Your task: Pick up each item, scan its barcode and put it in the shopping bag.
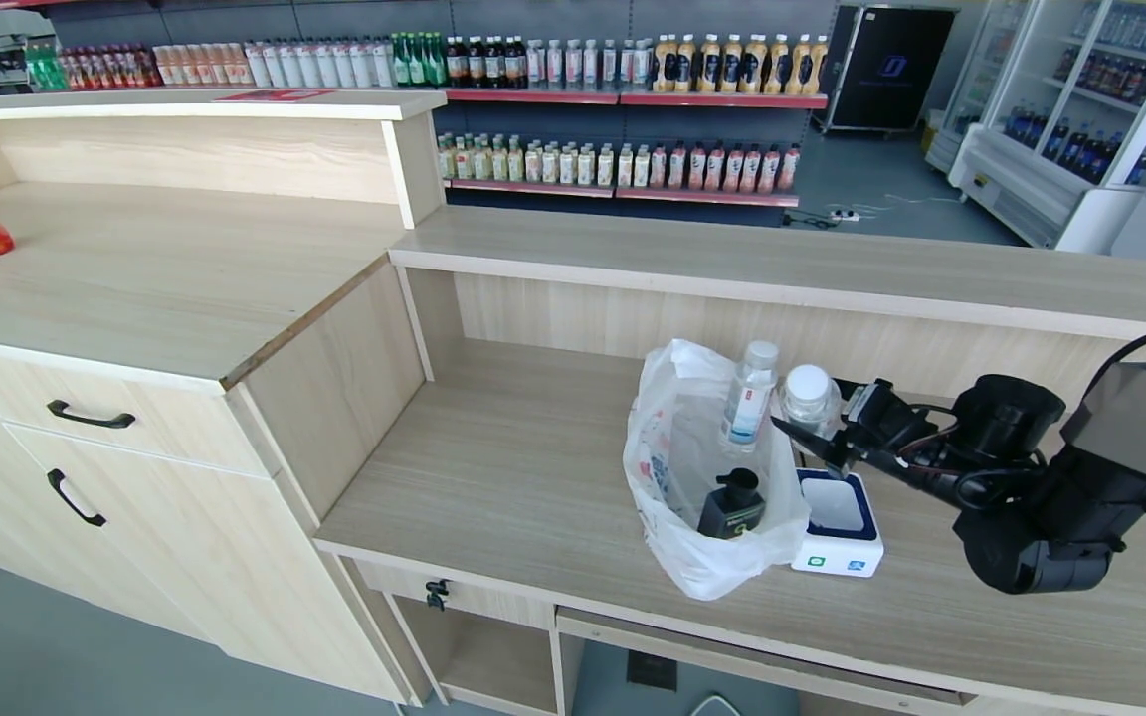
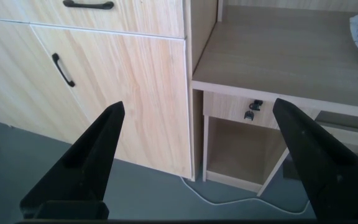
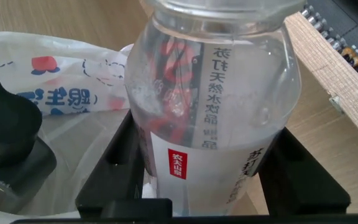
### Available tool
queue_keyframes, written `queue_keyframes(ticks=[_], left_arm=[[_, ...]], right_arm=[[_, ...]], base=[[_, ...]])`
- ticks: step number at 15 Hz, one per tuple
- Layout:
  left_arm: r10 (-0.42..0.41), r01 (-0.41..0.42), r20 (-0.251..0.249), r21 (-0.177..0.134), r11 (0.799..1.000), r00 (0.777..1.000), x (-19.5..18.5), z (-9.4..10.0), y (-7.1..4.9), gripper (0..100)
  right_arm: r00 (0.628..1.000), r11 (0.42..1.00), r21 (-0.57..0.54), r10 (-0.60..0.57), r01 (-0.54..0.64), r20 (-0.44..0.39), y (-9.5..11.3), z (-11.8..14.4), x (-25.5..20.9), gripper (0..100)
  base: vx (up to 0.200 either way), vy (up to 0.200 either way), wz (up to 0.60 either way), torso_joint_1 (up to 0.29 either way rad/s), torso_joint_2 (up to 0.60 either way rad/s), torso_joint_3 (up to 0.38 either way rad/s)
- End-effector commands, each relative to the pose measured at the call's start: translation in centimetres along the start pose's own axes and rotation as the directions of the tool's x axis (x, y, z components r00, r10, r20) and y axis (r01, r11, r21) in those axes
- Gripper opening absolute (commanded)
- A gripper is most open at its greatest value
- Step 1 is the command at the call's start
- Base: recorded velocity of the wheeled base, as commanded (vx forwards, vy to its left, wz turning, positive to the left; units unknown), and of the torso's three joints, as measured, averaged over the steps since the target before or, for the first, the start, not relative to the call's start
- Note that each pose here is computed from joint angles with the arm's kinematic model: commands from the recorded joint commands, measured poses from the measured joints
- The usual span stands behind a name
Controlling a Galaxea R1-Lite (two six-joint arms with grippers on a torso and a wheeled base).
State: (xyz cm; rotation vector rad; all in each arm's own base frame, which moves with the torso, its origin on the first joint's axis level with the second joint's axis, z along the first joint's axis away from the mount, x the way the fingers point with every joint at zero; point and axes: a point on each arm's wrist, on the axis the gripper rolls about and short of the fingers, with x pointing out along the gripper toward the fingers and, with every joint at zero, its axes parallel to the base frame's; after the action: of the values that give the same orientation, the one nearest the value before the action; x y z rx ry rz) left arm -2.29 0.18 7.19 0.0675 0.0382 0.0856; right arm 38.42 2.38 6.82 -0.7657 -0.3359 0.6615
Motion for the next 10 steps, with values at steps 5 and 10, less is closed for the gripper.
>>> queue_keyframes(ticks=[5,10], left_arm=[[0.001,-0.001,0.000,0.000,1.000,1.000,0.0,0.0,0.0,100],[0.001,-0.001,0.000,0.000,1.000,1.000,0.0,0.0,0.0,100]], right_arm=[[0.999,1.000,-0.017,-0.010,0.009,-0.044,-1.4,0.5,-1.5,0],[0.996,1.000,-0.027,0.000,-0.002,-0.089,-1.5,0.1,-2.6,0]], base=[[0.000,0.000,0.00,0.000,0.00,0.000],[0.000,0.000,0.00,0.000,0.00,0.000]])
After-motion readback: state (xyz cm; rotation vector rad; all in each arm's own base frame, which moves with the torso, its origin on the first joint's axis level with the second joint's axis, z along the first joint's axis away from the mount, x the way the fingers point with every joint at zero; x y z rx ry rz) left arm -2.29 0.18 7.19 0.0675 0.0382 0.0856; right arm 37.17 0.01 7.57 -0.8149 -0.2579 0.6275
